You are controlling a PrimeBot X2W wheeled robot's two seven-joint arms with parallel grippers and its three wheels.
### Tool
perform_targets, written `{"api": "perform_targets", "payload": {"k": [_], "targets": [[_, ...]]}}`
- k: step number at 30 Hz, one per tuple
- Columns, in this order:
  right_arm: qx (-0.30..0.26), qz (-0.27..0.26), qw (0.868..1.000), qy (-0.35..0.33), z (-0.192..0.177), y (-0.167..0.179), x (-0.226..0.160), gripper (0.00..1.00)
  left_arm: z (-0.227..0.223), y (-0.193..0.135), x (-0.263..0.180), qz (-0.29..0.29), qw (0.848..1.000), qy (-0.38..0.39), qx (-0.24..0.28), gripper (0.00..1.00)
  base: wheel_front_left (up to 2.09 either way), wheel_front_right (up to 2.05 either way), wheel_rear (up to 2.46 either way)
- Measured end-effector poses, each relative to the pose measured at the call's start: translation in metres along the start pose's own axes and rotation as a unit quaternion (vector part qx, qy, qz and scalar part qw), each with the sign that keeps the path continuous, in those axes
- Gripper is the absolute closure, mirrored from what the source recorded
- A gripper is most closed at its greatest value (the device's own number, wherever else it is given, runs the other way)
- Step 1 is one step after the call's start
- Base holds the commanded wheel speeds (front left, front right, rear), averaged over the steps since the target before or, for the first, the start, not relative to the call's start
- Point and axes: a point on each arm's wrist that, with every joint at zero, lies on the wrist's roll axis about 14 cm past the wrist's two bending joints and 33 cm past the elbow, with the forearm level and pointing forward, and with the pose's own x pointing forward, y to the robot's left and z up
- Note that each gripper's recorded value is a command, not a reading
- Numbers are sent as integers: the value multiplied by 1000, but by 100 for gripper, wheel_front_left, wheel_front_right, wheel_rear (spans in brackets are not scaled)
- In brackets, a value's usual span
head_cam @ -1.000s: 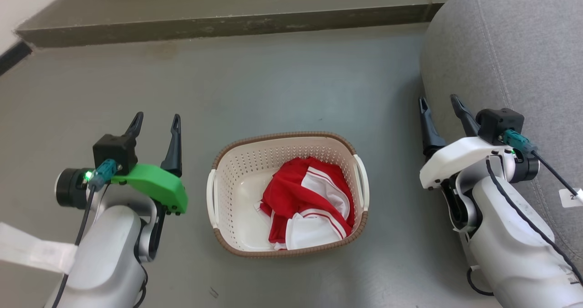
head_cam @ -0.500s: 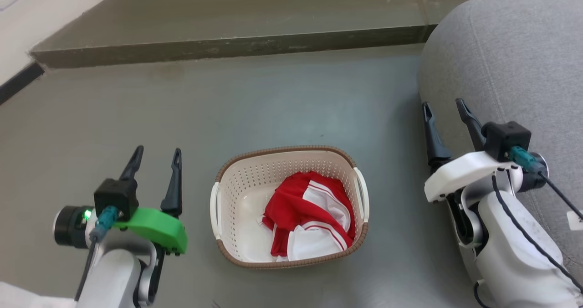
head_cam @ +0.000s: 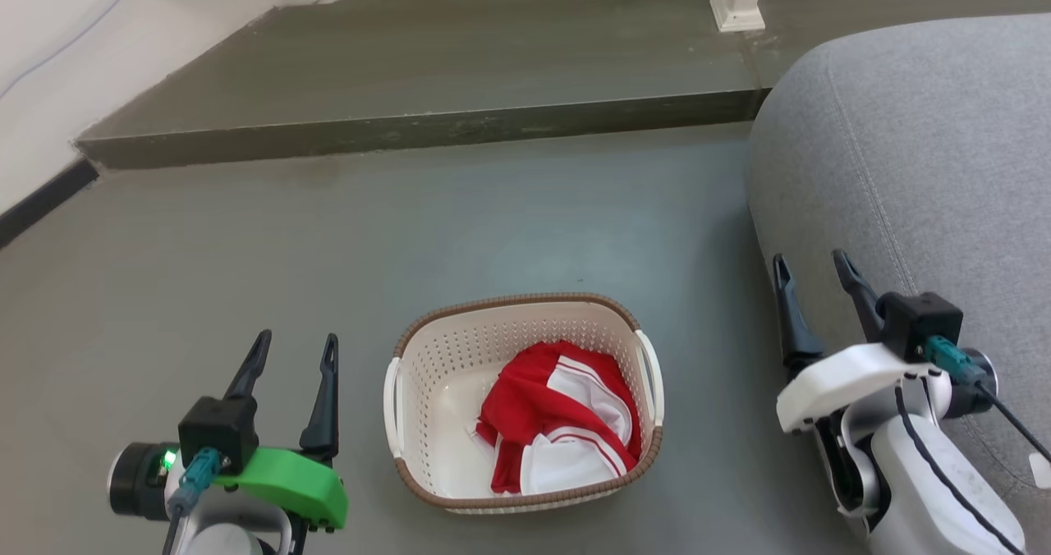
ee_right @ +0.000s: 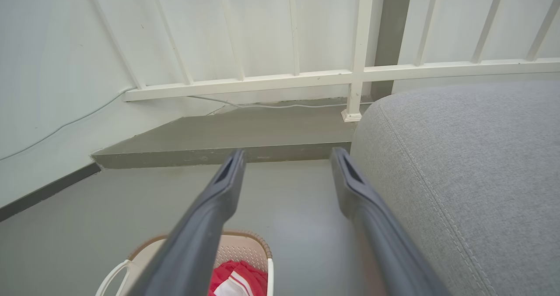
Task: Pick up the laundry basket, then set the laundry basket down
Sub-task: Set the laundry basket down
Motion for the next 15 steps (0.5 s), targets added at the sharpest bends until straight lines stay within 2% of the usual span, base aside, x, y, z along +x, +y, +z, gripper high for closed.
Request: {"api": "perform_targets", "payload": {"k": [15], "targets": [[7, 2, 1000, 3, -5, 5, -27, 0, 5, 4, -30, 33, 999, -14, 0, 0, 0, 0, 0]]}}
